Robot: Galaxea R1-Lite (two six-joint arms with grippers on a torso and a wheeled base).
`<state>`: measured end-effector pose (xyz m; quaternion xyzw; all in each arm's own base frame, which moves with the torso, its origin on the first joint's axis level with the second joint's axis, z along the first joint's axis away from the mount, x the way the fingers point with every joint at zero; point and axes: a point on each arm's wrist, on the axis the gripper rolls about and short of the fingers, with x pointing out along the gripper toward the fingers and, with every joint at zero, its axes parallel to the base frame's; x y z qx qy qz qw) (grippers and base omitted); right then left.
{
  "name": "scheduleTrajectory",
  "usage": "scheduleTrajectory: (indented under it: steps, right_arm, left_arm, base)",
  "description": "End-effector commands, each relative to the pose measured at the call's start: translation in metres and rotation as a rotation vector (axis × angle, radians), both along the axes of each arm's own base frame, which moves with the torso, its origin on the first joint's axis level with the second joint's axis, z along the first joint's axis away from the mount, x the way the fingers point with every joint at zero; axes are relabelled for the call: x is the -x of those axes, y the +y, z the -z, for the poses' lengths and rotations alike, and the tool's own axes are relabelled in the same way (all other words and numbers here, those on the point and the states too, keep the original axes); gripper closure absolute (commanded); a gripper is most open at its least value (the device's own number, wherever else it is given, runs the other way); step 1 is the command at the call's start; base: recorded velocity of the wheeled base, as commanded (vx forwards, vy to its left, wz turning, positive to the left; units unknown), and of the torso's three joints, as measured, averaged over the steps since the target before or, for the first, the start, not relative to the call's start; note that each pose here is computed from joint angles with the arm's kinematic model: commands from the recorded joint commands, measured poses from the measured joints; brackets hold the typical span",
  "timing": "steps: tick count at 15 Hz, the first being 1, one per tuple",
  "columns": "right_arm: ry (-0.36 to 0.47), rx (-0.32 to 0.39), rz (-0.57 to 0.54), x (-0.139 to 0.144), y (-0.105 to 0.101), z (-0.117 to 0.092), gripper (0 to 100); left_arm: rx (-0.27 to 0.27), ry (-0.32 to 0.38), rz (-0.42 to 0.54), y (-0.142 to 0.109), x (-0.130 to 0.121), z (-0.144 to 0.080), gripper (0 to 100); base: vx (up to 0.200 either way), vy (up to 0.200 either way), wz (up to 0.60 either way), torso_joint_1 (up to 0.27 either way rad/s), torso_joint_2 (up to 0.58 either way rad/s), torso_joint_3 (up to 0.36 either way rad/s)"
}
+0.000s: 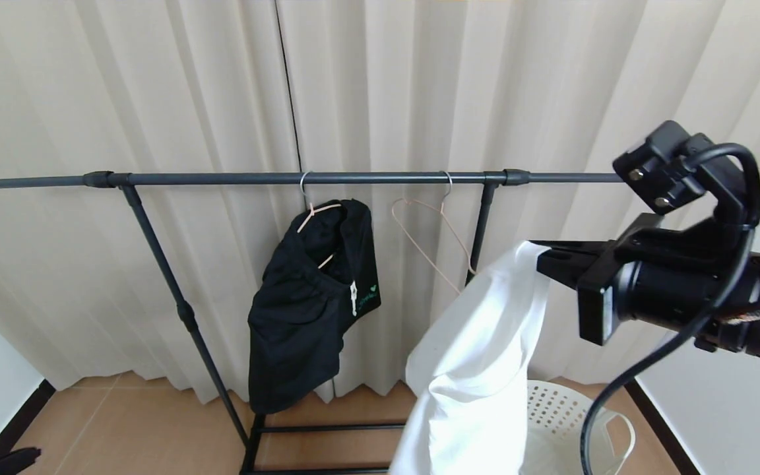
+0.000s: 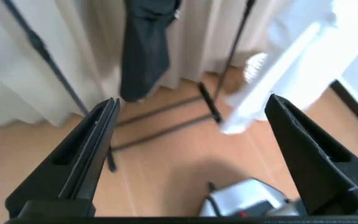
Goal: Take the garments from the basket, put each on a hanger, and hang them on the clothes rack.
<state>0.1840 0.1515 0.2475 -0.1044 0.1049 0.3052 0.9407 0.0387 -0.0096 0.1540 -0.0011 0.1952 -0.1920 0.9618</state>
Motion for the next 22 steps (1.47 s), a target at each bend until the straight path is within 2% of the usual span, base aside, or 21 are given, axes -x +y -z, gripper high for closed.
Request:
scheduleTrajectory:
  steps: [1,3,4,6,7,9,13,15,17,18,19,22]
  right_arm:
    - [0.029,0.023,-0.001,-0.025,0.023,0.007,100]
    - [0.031,0.022,-0.007,-0.038,0.034,0.007,100]
    - [0.032,0.024,-0.01,-0.045,0.042,0.008,100]
    - [0.042,0.02,-0.025,-0.048,0.055,0.01,100]
    - [0.058,0.01,-0.02,-0.049,0.063,0.013,100]
    - [0.061,0.018,-0.019,-0.046,0.074,0.016,100]
    - [0.061,0.01,-0.05,-0.036,0.086,0.015,100]
    - [0.054,0.016,-0.033,-0.032,0.09,0.015,100]
    - [0.055,0.018,-0.029,-0.029,0.09,0.015,100]
    - [0.056,0.018,-0.031,-0.029,0.09,0.015,100]
    - [0.057,0.018,-0.033,-0.026,0.089,0.016,100]
    - [0.06,0.012,-0.051,-0.016,0.087,0.014,100]
  left_arm:
    - [0.098,0.26,0.155,-0.031,-0.074,-0.027,0]
    - [0.078,0.332,0.228,-0.052,-0.097,-0.025,0]
    - [0.066,0.344,0.291,-0.07,-0.111,-0.024,0]
    - [0.061,0.343,0.354,-0.094,-0.128,-0.02,0]
    - [0.038,0.345,0.38,-0.115,-0.141,-0.015,0]
    - [0.004,0.366,0.4,-0.141,-0.151,-0.008,0]
    - [0.019,0.413,0.426,-0.185,-0.167,0.0,0]
    - [0.03,0.441,0.414,-0.195,-0.175,0.005,0]
    - [0.048,0.447,0.348,-0.204,-0.185,0.006,0]
    - [0.049,0.447,0.346,-0.204,-0.185,0.006,0]
    - [0.058,0.446,0.257,-0.21,-0.194,0.009,0]
    - [0.083,0.457,0.185,-0.208,-0.204,0.014,0]
  base:
    - [0.0,0.0,0.0,0.0,0.0,0.0]
    - [0.0,0.0,0.0,0.0,0.0,0.0]
    - [0.0,0.0,0.0,0.0,0.0,0.0]
    - [0.0,0.0,0.0,0.0,0.0,0.0]
    - [0.0,0.0,0.0,0.0,0.0,0.0]
    - [0.0,0.0,0.0,0.0,0.0,0.0]
    - [0.0,0.0,0.0,0.0,0.0,0.0]
    - [0.0,0.0,0.0,0.0,0.0,0.0]
    - [0.0,0.0,0.0,0.0,0.0,0.0]
    - [0.0,0.0,0.0,0.0,0.0,0.0]
    - [0.0,0.0,0.0,0.0,0.0,0.0]
    - [0.0,0.0,0.0,0.0,0.0,0.0]
